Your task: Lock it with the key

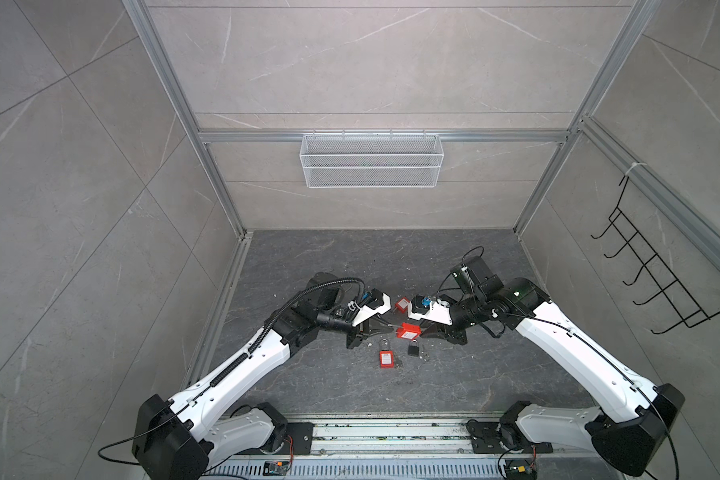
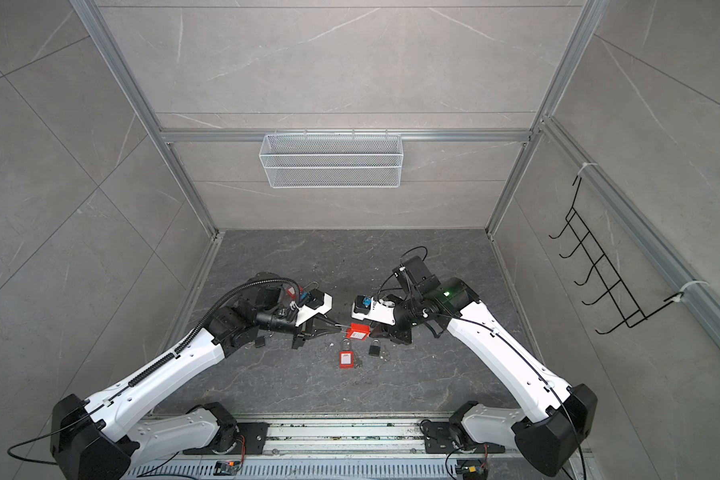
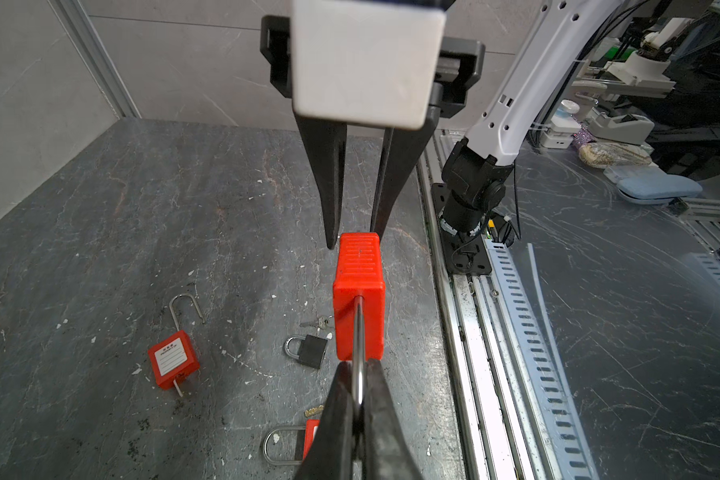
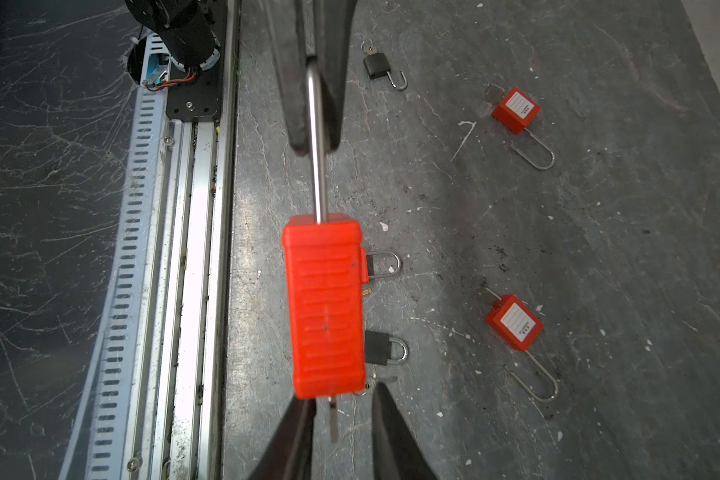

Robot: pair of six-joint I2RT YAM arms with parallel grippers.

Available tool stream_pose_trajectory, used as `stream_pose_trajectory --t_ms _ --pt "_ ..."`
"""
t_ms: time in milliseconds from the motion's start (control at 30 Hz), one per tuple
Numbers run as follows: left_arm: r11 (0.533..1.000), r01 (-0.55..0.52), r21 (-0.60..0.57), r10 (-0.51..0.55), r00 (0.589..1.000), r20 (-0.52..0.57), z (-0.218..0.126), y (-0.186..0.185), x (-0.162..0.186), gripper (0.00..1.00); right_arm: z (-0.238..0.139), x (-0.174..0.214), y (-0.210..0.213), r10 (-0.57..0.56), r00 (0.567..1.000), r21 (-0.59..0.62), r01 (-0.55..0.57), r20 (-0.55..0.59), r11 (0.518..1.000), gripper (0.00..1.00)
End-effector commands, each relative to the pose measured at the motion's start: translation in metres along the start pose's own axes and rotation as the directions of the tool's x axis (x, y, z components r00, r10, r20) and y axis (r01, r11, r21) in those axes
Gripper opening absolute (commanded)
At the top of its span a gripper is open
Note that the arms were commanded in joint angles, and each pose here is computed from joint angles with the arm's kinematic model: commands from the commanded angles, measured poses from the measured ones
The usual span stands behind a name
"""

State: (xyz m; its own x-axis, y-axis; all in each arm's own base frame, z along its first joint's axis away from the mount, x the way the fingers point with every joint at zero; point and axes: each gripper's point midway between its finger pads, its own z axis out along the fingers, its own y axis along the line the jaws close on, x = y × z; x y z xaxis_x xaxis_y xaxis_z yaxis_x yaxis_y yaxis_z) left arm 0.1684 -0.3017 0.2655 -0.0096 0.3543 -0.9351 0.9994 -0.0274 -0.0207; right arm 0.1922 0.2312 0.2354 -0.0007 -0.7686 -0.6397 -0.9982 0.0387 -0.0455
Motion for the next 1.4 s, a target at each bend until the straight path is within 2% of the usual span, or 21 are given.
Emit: stream_pose_trajectory --t_ms 0,100,267,333,600,833,933,1033,1133,1233,1367 --pt "0.997 -0.074 -0.004 0.074 0.996 0.047 -0.005 -0.001 -0.024 0.00 0.004 0.007 0.009 0.016 1.000 -0.046 -0.017 -0.015 0.999 0.27" --pt "0.998 -0.070 0.001 0.070 0.997 0.044 -0.005 -0.002 -0.023 0.00 0.004 0.004 0.009 0.016 1.000 -0.053 -0.016 0.001 0.998 0.25" --pt "0.998 -0.068 0.003 0.067 0.997 0.031 -0.006 -0.003 -0.020 0.00 0.007 0.006 0.010 0.010 1.000 -0.065 -0.010 -0.003 0.998 0.04" --pt "0.998 -0.067 0.003 0.067 0.998 0.019 -0.006 -0.003 -0.017 0.00 0.007 0.009 0.011 0.009 1.000 -0.063 -0.010 -0.016 0.998 0.01" --pt "0.993 -0.105 -0.059 0.104 0.994 -0.028 -0.015 0.004 -0.007 0.00 0.013 0.032 0.022 0.031 0.998 -0.069 -0.035 -0.063 0.997 0.00" --pt "0.989 -0.107 -0.097 0.103 0.994 -0.047 -0.025 0.001 0.002 0.00 0.021 0.055 0.025 0.112 0.987 -0.074 -0.121 -0.113 0.990 0.00" --pt "0.990 -0.102 -0.101 0.094 0.992 -0.081 -0.029 -0.001 0.010 0.00 0.023 0.057 0.020 0.147 0.984 -0.040 -0.151 -0.101 0.988 0.00" --pt "0.991 -0.091 -0.098 0.073 0.982 -0.174 -0.035 -0.001 0.027 0.00 0.025 0.062 0.008 0.201 0.973 0.028 -0.199 -0.114 0.980 0.00" --pt "0.997 -0.042 -0.066 0.020 0.950 -0.312 -0.040 -0.005 0.051 0.00 0.027 0.067 -0.003 0.272 0.953 0.084 -0.263 -0.131 0.961 0.00" --pt "0.999 0.044 -0.032 -0.053 0.894 -0.446 -0.046 -0.012 0.074 0.00 0.027 0.069 -0.013 0.341 0.932 0.141 -0.324 -0.120 0.935 0.00" --pt "0.988 0.154 -0.009 -0.127 0.777 -0.616 -0.055 -0.016 0.103 0.00 0.030 0.065 -0.024 0.432 0.901 0.192 -0.416 -0.046 0.889 0.00"
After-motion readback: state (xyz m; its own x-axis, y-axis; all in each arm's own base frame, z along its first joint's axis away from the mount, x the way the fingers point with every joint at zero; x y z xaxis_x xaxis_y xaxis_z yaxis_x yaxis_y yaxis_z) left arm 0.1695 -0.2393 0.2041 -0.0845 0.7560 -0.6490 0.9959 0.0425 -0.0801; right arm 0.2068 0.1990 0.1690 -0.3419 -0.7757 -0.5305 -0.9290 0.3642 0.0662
